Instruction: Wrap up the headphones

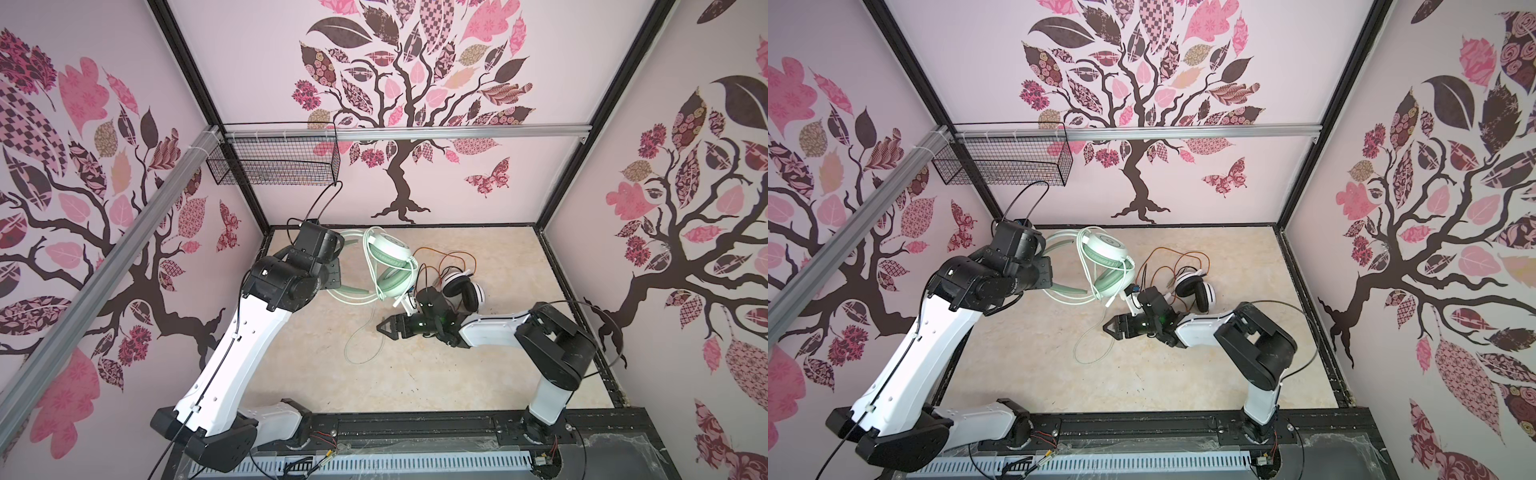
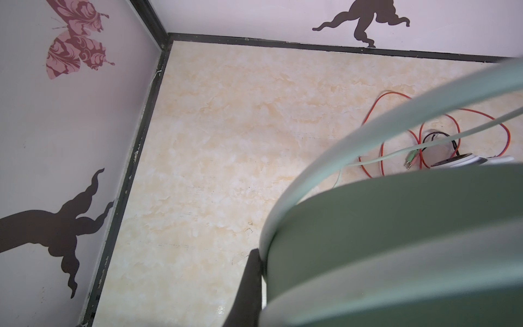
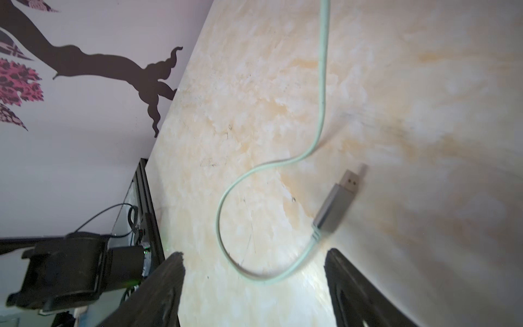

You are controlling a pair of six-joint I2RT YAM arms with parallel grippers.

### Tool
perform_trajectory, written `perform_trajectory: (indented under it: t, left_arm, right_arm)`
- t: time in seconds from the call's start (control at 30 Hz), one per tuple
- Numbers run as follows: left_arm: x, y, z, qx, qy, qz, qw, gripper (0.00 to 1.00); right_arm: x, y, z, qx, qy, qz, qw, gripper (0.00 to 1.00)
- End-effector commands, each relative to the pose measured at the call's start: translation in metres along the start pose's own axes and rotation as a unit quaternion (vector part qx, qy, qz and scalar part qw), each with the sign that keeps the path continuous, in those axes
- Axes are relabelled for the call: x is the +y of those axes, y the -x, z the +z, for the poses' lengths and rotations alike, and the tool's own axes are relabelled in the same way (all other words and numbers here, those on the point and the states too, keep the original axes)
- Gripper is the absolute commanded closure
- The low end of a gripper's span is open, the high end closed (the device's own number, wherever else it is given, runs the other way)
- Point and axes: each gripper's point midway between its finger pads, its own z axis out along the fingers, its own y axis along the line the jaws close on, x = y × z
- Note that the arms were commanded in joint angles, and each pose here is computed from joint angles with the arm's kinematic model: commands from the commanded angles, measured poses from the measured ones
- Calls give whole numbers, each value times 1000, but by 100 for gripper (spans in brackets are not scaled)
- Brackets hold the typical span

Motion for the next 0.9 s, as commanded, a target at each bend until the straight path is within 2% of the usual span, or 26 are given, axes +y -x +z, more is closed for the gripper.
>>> perform_trajectory:
  t: [0.0,0.27,0.33,0.47,0.67,0.8,0.87]
  left_arm:
    - [-3,31,-21,-56,-28,-39,997,100]
    - [-3,32,-21,-56,-32,-40,997,100]
    - [-3,32,-21,-55,-32,-41,997,100]
    - [-3,31,-20,-53,-34,-42,997,100]
    - [-1,31,-22,-54,-32,-45,997,100]
    - [-2,30,-22,-52,-35,-46,997,100]
    - [-2,29,-22,-52,-36,-46,997,100]
  right_arm:
    - [7,24,25,-14,24,27,999,19]
    - [-30,40,70,-12,-42,34,998,41]
    - [-37,40,78,-10,-50,42,998,51]
    - [-48,33,89,2,-56,60,997,64]
    - [-48,13,94,15,-45,73,996,66]
    - [-35,4,96,22,-36,66,997,77]
    - [-31,4,95,18,-39,62,997,77]
